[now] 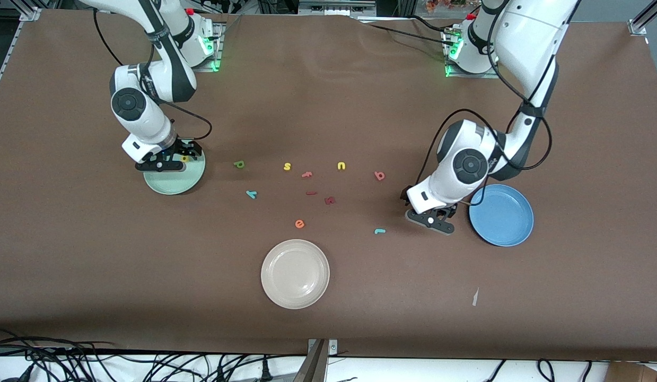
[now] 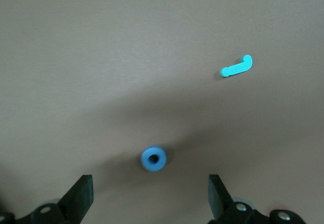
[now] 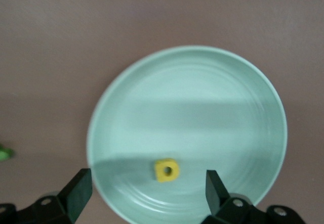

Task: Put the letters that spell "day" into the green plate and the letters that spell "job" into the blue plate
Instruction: 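Grasp the green letter with the right gripper while the left gripper grasps the blue ring, then drop the green letter on the green plate while the left gripper drops the ring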

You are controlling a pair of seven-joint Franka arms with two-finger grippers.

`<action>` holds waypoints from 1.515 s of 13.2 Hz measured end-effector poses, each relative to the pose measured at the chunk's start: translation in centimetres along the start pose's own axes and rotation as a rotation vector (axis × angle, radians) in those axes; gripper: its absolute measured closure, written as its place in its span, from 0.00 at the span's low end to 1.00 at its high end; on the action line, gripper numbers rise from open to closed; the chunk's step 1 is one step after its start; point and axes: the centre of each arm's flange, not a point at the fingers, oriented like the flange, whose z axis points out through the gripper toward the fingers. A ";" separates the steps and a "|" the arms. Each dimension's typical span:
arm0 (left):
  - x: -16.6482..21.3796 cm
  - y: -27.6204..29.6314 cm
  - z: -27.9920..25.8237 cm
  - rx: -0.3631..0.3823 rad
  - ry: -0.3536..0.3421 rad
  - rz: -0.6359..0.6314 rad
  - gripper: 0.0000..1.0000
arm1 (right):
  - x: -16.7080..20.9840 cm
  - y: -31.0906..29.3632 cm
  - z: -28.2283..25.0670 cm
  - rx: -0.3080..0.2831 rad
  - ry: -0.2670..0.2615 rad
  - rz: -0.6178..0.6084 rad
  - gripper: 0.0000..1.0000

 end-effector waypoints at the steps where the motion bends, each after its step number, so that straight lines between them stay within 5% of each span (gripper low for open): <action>1: 0.0 0.4 0.9 -0.001 0.006 0.000 0.00 | 0.5 -1.6 -1.0 0.006 0.019 0.021 0.00; 7: -0.1 0.2 3.3 -0.003 0.013 -0.005 0.05 | 0.2 -13.9 -1.1 0.027 0.035 0.252 0.01; 12: -0.6 -0.2 4.7 -0.001 -0.002 -0.011 0.08 | 0.4 -15.7 2.7 0.021 0.021 0.390 0.11; 17: -0.5 -1.2 4.6 0.001 0.002 -0.025 0.42 | -0.7 -15.3 4.6 0.024 0.020 0.477 0.22; 20: -0.5 -1.0 4.5 0.000 0.003 -0.022 0.48 | -1.1 -15.2 5.1 0.020 0.013 0.504 0.29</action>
